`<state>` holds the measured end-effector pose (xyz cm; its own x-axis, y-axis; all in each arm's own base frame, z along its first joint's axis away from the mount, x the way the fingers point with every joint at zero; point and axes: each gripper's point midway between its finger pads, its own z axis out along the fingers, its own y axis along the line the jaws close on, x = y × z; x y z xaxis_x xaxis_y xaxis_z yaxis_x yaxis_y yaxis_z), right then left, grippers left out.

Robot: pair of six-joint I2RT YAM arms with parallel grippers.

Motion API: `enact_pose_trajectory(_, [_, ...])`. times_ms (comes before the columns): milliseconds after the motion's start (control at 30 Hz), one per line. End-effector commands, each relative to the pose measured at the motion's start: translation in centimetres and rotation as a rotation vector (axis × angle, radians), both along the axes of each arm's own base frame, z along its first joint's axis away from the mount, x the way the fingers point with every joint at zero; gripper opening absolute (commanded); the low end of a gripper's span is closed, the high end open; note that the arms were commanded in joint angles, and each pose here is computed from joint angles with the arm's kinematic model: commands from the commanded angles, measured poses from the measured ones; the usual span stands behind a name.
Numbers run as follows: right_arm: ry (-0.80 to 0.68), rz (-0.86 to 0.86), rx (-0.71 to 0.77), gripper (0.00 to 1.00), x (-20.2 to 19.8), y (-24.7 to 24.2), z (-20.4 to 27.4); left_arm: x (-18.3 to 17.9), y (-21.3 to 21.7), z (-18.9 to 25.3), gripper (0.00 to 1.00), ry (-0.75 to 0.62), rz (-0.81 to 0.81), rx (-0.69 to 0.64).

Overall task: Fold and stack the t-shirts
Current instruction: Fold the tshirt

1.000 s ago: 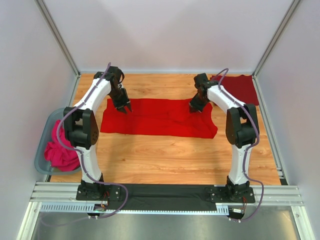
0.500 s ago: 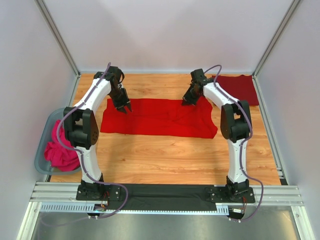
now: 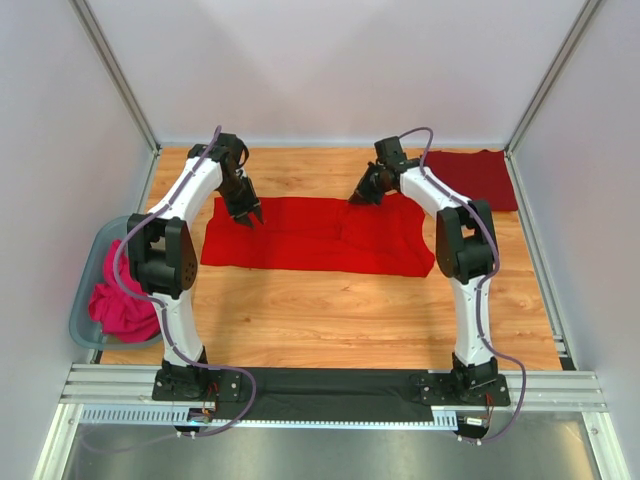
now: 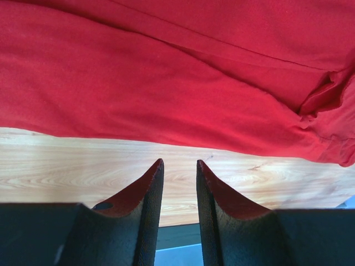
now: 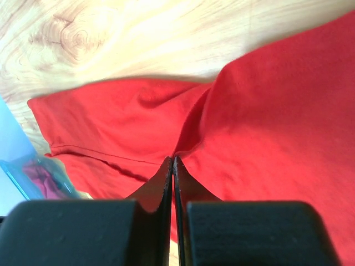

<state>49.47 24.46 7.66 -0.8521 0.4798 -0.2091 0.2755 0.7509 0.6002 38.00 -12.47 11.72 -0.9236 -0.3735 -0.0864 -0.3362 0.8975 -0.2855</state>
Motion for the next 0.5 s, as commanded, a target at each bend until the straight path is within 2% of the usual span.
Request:
enact_pose_trajectory(0, [-0.06, 0.03, 0.038, 0.0, 1.5, 1.3, 0.7, 0.1, 0.3, 1.0, 0.37, -0.028, 0.01, 0.006])
enact_pose_trajectory(200, [-0.106, 0.087, 0.113, 0.03, 2.2, 3.2, 1.3, -0.1, 0.5, 1.2, 0.37, -0.028, 0.007, 0.015])
enact_pose_trajectory(267, [-0.102, 0.107, 0.136, 0.08, 2.2, 3.7, 1.4, -0.2, 0.5, 1.2, 0.37, -0.027, 0.005, 0.015])
enact_pose_trajectory(300, [-0.113, 0.116, 0.138, 0.18, 2.4, 3.8, 1.9, -0.1, 0.5, 1.3, 0.38, -0.032, 0.003, 0.016])
enact_pose_trajectory(367, [-0.099, 0.114, 0.108, 0.26, 2.1, 3.4, 2.3, -0.1, 0.7, 1.3, 0.38, -0.034, -0.001, 0.022])
enact_pose_trajectory(467, [-0.055, 0.049, 0.012, 0.31, 1.3, 0.9, 3.4, 0.3, 0.5, 1.4, 0.4, -0.057, -0.014, 0.015])
